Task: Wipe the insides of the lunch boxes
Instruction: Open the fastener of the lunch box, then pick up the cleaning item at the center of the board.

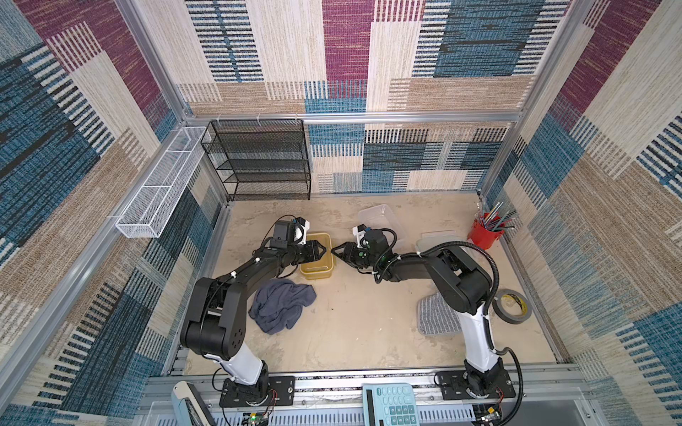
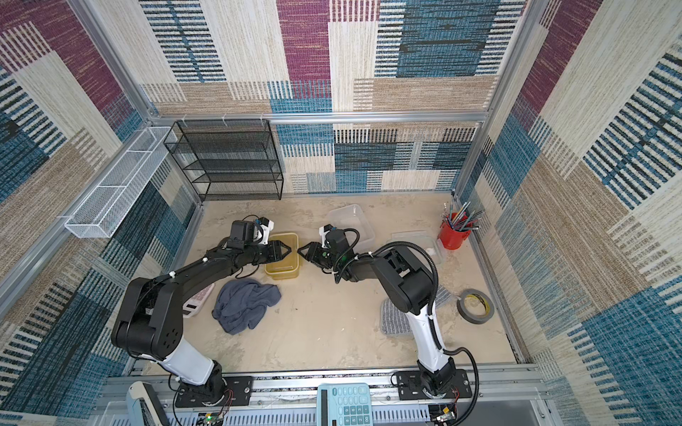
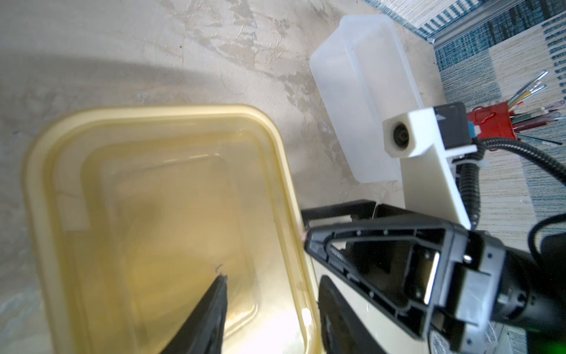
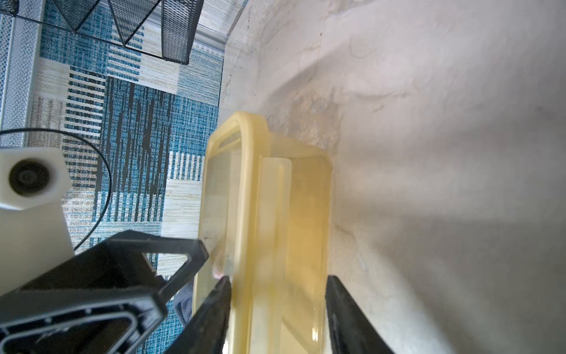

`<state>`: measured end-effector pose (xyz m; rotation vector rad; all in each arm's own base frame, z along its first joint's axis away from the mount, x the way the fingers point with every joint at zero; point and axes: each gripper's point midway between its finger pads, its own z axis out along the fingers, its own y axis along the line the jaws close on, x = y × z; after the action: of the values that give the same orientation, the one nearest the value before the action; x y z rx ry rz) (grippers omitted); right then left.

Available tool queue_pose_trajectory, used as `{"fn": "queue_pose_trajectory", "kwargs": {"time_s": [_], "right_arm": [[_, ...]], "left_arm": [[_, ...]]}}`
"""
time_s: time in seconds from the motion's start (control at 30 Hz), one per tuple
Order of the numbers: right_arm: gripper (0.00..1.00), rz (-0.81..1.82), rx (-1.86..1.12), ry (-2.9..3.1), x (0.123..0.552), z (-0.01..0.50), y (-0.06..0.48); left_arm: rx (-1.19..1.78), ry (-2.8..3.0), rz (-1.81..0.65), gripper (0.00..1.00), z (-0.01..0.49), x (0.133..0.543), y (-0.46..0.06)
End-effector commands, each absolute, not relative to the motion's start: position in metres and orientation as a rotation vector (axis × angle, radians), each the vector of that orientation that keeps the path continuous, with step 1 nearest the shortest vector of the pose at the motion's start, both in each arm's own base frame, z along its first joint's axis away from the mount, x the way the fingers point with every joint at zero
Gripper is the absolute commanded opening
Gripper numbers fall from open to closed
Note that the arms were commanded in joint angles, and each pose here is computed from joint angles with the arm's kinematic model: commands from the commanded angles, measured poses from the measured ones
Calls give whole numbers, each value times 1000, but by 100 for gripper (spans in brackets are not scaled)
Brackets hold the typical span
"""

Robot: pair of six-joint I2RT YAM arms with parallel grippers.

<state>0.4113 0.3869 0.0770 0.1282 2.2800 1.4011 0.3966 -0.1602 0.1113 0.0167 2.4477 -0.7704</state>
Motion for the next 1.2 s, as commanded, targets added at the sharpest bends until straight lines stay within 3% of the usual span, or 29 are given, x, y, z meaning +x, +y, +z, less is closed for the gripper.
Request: {"fn": "queue_pose_trajectory", "kwargs": {"time_s": [0.0,0.23,0.63,0.97,1.17], "right_arm": [[59,1438,55,2192,414,99,392],[66,1479,8,2189,412,97,398],[68,1494,-45,2181,410,95,400],[78,1105,49,2194,414,114,357],[89,964,-117,2132,389,138,381]], "left_arm": [[9,2520,-749,56,116,380,-155],[-17,2463,-578,66,144,380,-132],[-215,2468,-279,80,124,357,-77],[-393,2363,-130,93,142,332,-38],[-539,2282,-51,99,161,326,-6]]}}
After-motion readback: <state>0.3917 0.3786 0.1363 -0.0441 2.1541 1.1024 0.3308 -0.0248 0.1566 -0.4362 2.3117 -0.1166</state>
